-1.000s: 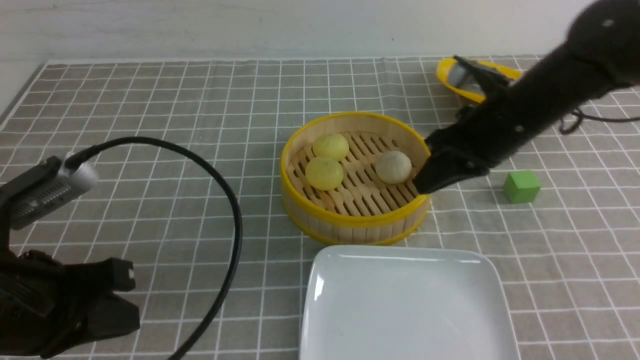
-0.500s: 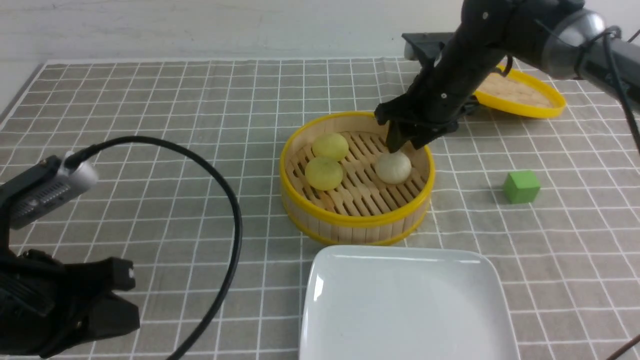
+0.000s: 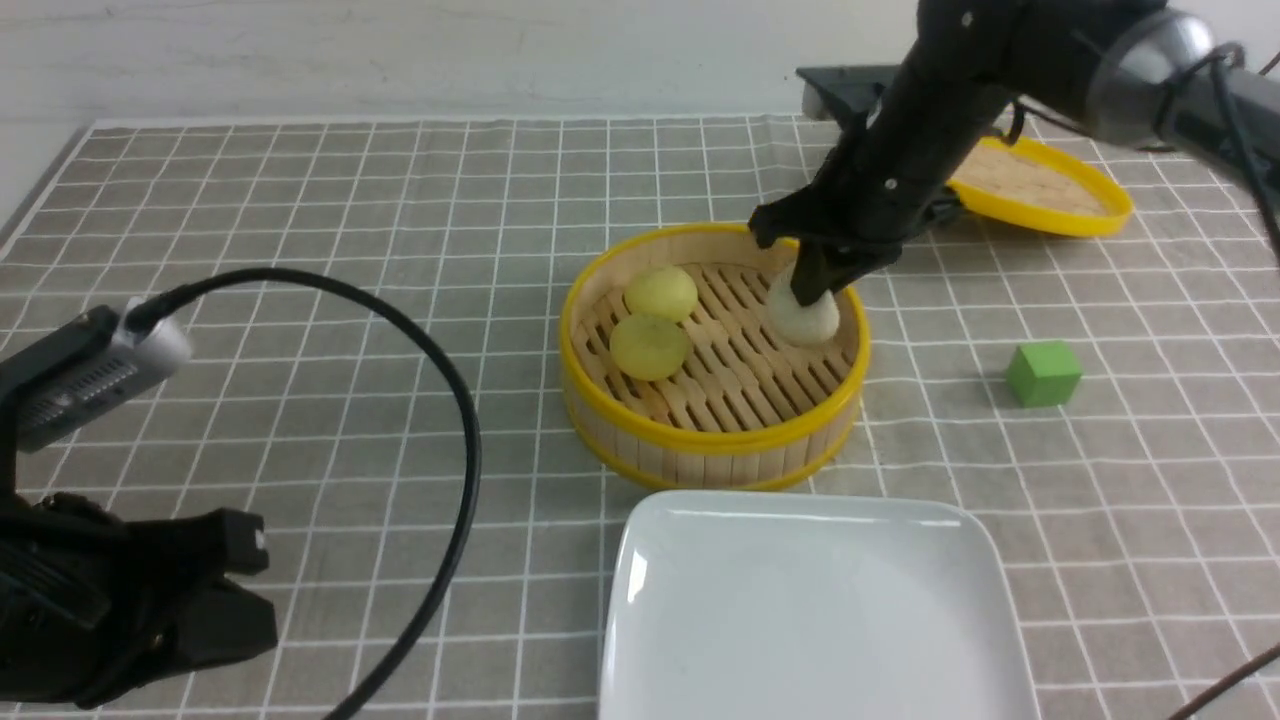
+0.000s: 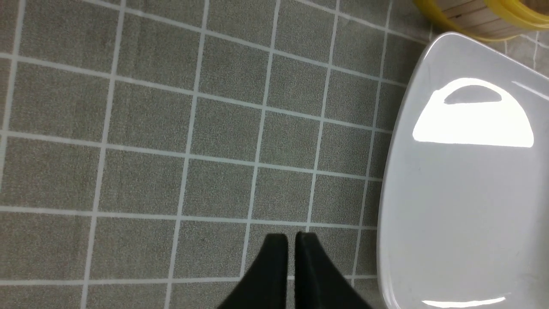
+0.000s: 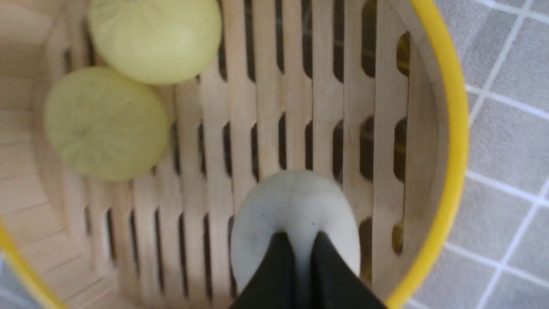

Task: Put the steamed buns into the plate on the grey tablecloth.
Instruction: 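Move the steamed bun from the bamboo steamer onto the white plate with the right gripper, then reach into the bamboo steamer and grasp a bun with the left gripper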

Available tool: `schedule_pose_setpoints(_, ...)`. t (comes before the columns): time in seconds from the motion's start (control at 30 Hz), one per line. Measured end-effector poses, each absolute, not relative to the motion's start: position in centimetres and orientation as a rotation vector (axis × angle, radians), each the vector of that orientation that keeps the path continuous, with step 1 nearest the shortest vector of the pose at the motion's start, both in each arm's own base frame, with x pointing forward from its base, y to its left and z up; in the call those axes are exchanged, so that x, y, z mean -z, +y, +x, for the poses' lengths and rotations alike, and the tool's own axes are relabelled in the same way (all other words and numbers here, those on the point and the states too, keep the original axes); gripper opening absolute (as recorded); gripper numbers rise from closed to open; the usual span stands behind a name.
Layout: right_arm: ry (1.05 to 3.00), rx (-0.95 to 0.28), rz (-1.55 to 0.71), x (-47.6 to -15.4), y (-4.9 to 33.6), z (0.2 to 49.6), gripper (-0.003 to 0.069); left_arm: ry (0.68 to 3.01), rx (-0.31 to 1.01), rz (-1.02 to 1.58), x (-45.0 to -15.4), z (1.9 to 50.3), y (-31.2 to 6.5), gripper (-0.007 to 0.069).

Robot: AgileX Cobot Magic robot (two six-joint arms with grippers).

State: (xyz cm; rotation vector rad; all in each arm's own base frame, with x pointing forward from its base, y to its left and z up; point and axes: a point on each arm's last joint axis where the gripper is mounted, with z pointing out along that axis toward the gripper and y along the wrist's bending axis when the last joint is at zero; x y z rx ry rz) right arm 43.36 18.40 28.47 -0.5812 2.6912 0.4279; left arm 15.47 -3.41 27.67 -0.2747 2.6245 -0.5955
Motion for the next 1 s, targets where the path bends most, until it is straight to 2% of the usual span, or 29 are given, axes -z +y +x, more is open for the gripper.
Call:
schedule_pose_setpoints(0.03,2.67,-0.427,-0.588,-30.2,18.1,42.6,0.0022,2.624,0.591,-0.273,-27.7,15.5,-3.4,0.0055)
schedule_pose_setpoints(0.07,2.665,-0.428,-0.589,-30.5,18.1,42.5,0.0022,2.625,0.589,-0.272,-27.7,15.5,-3.4,0.0055)
schedule_pose_setpoints(0.1,2.612,-0.428,-0.59,-33.4,17.6,41.1,0.0022,2.626,0.584,-0.27,-27.6,15.5,-3.3,0.0056)
schedule_pose_setpoints(0.13,2.599,-0.429,-0.589,-34.0,17.4,40.7,0.0022,2.626,0.584,-0.27,-27.6,15.5,-3.3,0.0056)
schedule_pose_setpoints(0.17,2.564,-0.433,-0.582,-36.1,16.8,39.1,0.0022,2.628,0.575,-0.266,-27.6,15.5,-3.3,0.006)
schedule_pose_setpoints(0.3,2.604,-0.458,-0.555,-37.0,16.0,35.5,0.0022,2.628,0.568,-0.264,-27.6,15.5,-3.3,0.0066)
schedule_pose_setpoints(0.37,2.729,-0.475,-0.56,-34.5,15.7,32.6,0.0022,2.622,0.566,-0.264,-27.6,15.5,-3.2,0.0071)
schedule_pose_setpoints(0.4,2.736,-0.478,-0.56,-34.4,15.6,32.3,0.0023,2.621,0.565,-0.265,-27.6,15.5,-3.2,0.0071)
schedule_pose_setpoints(0.5,2.916,-0.501,-0.568,-28.2,16.0,29.0,0.0025,2.595,0.558,-0.27,-27.7,15.7,-3.2,0.0074)
schedule_pose_setpoints(0.57,2.925,-0.506,-0.55,-25.9,16.4,28.3,0.0029,2.566,0.551,-0.276,-27.8,16.0,-3.1,0.0073)
schedule_pose_setpoints(0.6,2.943,-0.491,-0.538,-23.7,16.5,27.6,0.0036,2.543,0.545,-0.28,-27.9,16.2,-3.0,0.0073)
schedule_pose_setpoints(0.67,2.944,-0.478,-0.524,-21.9,16.7,27.1,0.0052,2.512,0.537,-0.287,-28.1,16.4,-3.0,0.0075)
schedule_pose_setpoints(0.73,2.947,-0.466,-0.514,-20.7,16.7,26.9,0.0085,2.494,0.539,-0.293,-28.2,16.5,-2.9,0.0077)
schedule_pose_setpoints(0.8,2.944,-0.46,-0.504,-20.2,16.7,27.1,0.0162,2.479,0.546,-0.301,-28.2,16.7,-3.0,0.0086)
schedule_pose_setpoints(0.83,2.941,-0.459,-0.501,-20.1,16.8,27.1,0.0205,2.472,0.552,-0.306,-28.3,16.7,-3.0,0.0092)
schedule_pose_setpoints(0.87,2.941,-0.459,-0.501,-20.1,16.8,27.1,0.0205,2.47,0.553,-0.306,-28.4,16.8,-3.0,0.0094)
schedule_pose_setpoints(0.93,2.936,-0.451,-0.514,-20.4,16.8,27.3,0.0304,2.463,0.575,-0.31,-28.8,17.2,-3.1,0.0118)
schedule_pose_setpoints(1.0,2.924,-0.423,-0.553,-21.2,16.9,27.7,0.034,2.473,0.591,-0.301,-29.4,17.5,-3.2,0.0139)
